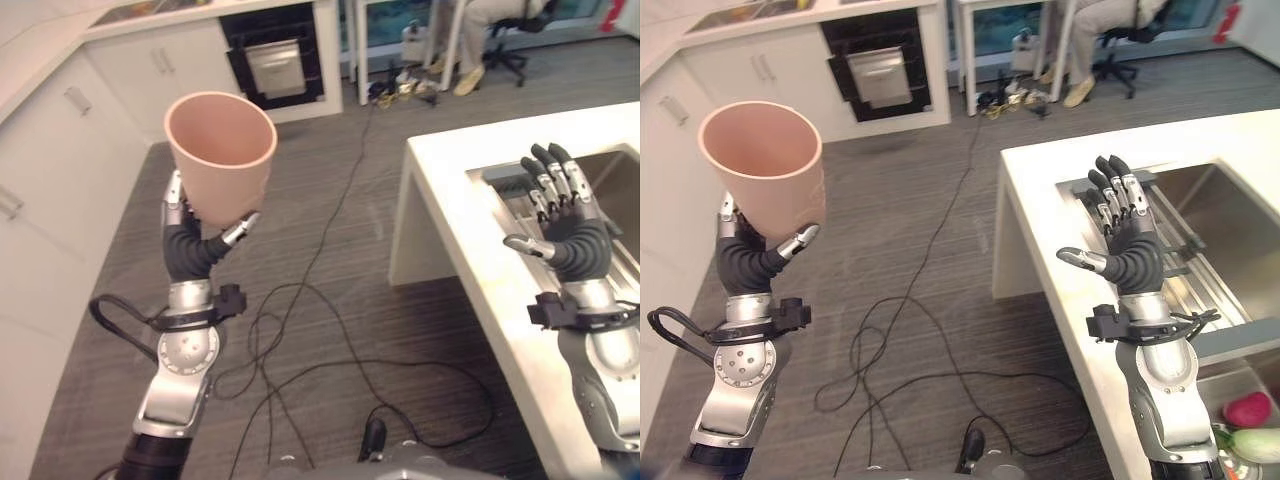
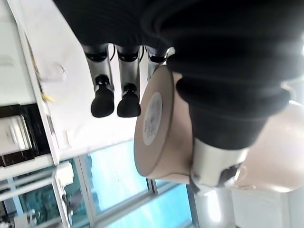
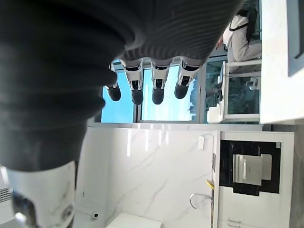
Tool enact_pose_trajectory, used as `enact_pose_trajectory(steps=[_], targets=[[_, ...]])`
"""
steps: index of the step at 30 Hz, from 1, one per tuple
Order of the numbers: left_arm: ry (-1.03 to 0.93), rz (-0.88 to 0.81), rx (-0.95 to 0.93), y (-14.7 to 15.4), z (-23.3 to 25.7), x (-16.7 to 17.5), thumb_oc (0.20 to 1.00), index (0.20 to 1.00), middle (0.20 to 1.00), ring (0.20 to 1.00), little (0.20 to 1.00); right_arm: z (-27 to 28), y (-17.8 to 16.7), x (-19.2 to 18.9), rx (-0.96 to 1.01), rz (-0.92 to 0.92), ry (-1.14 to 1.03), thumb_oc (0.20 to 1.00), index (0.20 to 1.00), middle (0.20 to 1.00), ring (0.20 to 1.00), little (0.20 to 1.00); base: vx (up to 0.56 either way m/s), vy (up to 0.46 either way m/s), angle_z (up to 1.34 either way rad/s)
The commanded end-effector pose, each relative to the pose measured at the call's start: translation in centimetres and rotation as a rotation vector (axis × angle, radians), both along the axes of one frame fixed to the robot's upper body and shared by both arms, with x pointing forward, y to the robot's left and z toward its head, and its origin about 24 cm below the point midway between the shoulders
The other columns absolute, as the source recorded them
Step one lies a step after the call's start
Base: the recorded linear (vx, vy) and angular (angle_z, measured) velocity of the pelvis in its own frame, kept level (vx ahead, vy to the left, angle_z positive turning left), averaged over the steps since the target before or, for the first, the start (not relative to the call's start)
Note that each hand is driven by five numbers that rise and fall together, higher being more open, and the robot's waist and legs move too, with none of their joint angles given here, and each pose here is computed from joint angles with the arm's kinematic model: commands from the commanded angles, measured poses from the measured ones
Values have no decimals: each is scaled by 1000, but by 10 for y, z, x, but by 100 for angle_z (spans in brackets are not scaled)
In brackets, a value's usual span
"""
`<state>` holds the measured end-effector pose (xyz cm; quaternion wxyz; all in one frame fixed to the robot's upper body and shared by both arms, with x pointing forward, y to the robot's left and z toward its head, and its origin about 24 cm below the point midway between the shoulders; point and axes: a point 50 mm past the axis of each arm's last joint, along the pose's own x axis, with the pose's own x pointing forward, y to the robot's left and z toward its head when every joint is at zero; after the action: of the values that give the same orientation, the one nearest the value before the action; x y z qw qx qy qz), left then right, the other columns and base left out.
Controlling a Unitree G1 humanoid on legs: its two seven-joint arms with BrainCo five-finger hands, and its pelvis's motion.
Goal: Place the dishes in the dishwasher.
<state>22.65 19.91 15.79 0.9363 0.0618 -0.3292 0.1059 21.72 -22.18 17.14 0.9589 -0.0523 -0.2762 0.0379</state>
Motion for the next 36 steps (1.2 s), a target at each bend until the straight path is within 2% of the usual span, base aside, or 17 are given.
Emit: enact_pose_trajectory(steps=[1, 10, 15, 25, 26, 36], targets=[[-104, 3, 32, 11, 20, 1, 200, 200, 200, 200, 200, 19, 6, -2, 8, 22, -140, 1000, 1000, 1000, 1000, 1000, -7, 201, 18], [-107, -18, 59, 11, 22, -1, 200, 200, 200, 200, 200, 11, 11, -2, 12, 2, -106, 1000, 1000, 1000, 1000, 1000, 15, 134, 4], [-116, -26, 41, 8, 22, 0, 200, 200, 200, 200, 200, 13, 2, 0, -31, -25, -103, 1000, 1000, 1000, 1000, 1000, 74, -95, 37], [-129, -12, 49, 11, 23, -3, 200, 200, 200, 200, 200, 15, 4, -1, -75, 8, -107, 1000, 1000, 1000, 1000, 1000, 54, -69, -3], [-234, 26, -9, 12, 24, -21, 200, 200, 200, 200, 200, 2, 16, 2, -81, 64, -57, 1000, 1000, 1000, 1000, 1000, 28, -35, 1], [-211, 23, -27, 19, 26, -15, 200, 200, 200, 200, 200, 2, 11, -2, -97, 19, -57, 1000, 1000, 1000, 1000, 1000, 32, -21, 3]])
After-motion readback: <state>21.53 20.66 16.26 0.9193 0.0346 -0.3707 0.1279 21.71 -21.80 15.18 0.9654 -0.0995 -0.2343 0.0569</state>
